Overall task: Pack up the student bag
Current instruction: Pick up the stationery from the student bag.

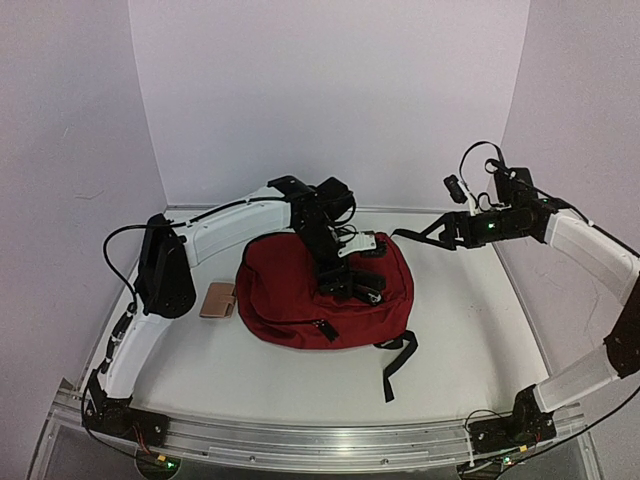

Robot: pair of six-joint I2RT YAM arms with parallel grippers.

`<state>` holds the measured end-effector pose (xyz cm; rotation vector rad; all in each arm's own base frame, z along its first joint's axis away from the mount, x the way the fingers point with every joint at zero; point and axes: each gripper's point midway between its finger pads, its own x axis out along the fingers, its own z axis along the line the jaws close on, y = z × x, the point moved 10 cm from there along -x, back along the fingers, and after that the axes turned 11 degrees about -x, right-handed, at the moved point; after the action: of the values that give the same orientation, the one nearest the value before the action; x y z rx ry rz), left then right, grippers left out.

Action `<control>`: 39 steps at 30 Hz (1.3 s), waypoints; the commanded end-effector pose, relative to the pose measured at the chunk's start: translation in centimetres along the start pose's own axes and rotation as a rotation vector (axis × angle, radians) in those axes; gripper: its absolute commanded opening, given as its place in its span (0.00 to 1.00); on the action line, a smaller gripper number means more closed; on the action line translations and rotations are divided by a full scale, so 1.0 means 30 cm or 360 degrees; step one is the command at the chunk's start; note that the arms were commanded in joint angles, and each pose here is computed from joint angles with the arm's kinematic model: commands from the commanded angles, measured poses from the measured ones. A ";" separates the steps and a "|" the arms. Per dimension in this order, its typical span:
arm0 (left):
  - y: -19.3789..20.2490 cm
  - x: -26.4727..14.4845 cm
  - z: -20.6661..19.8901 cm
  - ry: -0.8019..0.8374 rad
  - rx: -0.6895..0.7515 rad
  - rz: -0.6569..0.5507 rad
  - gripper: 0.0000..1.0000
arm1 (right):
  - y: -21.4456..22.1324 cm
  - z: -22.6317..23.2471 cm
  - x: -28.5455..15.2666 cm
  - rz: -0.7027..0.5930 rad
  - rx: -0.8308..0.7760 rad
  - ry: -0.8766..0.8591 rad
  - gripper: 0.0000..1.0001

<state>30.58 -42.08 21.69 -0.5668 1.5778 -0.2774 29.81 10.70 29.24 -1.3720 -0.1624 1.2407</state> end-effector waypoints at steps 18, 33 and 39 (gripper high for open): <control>-0.009 0.053 -0.037 -0.0257 0.0099 0.0108 0.42 | -0.030 0.022 -0.027 -0.0059 -0.0011 -0.0046 0.98; -0.028 -0.208 0.032 -0.0249 -0.0405 -0.0358 0.00 | -0.087 -0.010 -0.025 -0.0072 -0.0012 0.0087 0.98; 0.016 -0.385 0.060 -0.0178 -0.0746 -0.0603 0.00 | -0.128 -0.051 0.025 -0.0050 0.0113 0.0138 0.93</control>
<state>32.23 -38.18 22.42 -0.9024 1.4846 -0.0243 31.52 10.87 30.77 -1.3680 -0.1321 1.1955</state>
